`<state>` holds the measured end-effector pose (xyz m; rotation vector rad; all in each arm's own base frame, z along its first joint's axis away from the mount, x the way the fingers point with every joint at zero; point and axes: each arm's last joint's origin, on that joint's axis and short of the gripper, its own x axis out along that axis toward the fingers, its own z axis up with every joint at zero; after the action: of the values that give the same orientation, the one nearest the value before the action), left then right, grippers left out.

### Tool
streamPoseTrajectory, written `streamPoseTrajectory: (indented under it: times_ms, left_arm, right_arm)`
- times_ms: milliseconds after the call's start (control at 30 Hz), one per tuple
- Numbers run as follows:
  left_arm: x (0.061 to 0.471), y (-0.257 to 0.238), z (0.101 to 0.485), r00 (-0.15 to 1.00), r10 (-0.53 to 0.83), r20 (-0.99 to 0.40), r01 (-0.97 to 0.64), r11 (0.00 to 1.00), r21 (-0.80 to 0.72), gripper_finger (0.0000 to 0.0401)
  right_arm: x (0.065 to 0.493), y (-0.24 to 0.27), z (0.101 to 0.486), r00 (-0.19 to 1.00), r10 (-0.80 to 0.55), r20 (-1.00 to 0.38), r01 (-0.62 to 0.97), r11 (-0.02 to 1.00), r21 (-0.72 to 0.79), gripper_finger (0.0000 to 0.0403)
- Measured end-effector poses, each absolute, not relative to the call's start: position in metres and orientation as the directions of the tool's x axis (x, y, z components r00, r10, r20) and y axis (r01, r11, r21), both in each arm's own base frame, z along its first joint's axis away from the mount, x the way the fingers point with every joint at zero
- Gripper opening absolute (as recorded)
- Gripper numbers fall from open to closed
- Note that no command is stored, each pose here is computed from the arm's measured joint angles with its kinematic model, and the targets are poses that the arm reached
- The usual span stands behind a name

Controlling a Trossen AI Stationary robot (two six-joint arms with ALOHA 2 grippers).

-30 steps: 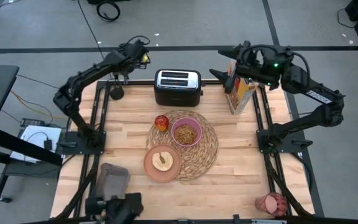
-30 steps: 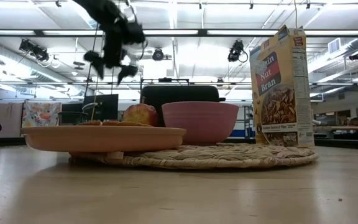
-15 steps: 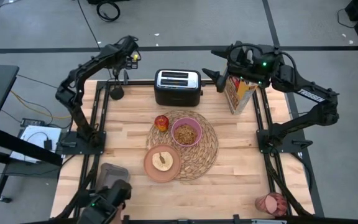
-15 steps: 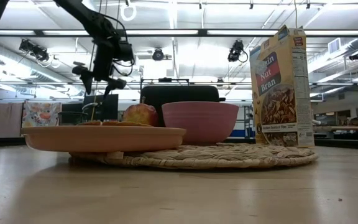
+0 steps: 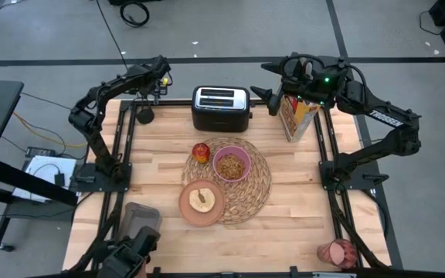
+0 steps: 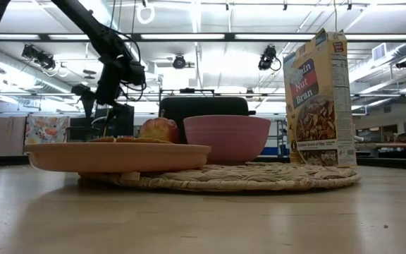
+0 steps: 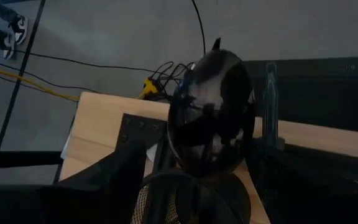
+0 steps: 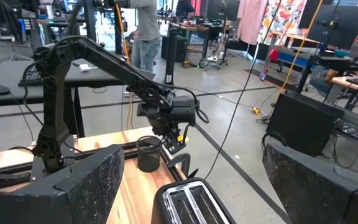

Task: Arrange a breakfast setting
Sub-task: Put the black spoon on the brown placemat to the right side of the pink bowl

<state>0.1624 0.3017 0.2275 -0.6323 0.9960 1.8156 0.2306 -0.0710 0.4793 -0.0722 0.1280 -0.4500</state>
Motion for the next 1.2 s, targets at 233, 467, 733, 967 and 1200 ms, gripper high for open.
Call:
streamPoseTrajectory:
  times_ms: [233,467,733,967,1200]
  left_arm:
    - [0.162,0.302,0.226,-0.426,0.488,-0.762,-0.904,-0.232,0.358,0.0278]
    - [0.163,0.304,0.227,-0.453,0.519,-0.725,-0.892,-0.267,0.365,0.0246]
    - [0.164,0.308,0.223,-0.474,0.532,-0.701,-0.880,-0.285,0.379,0.0204]
    - [0.166,0.310,0.205,-0.504,0.479,-0.719,-0.863,-0.253,0.437,0.0180]
    - [0.166,0.310,0.204,-0.506,0.480,-0.716,-0.862,-0.254,0.438,0.0163]
  right_arm:
    - [0.231,-0.071,0.479,0.899,-0.424,-0.107,0.415,0.904,-0.098,0.0384]
    - [0.231,-0.071,0.479,0.900,-0.423,-0.108,0.414,0.905,-0.098,0.0384]
    - [0.231,-0.071,0.479,0.900,-0.423,-0.108,0.414,0.905,-0.098,0.0384]
    - [0.230,-0.070,0.480,0.900,-0.423,-0.107,0.414,0.905,-0.098,0.0384]
    - [0.228,-0.070,0.481,0.900,-0.423,-0.100,0.410,0.903,-0.131,0.0384]
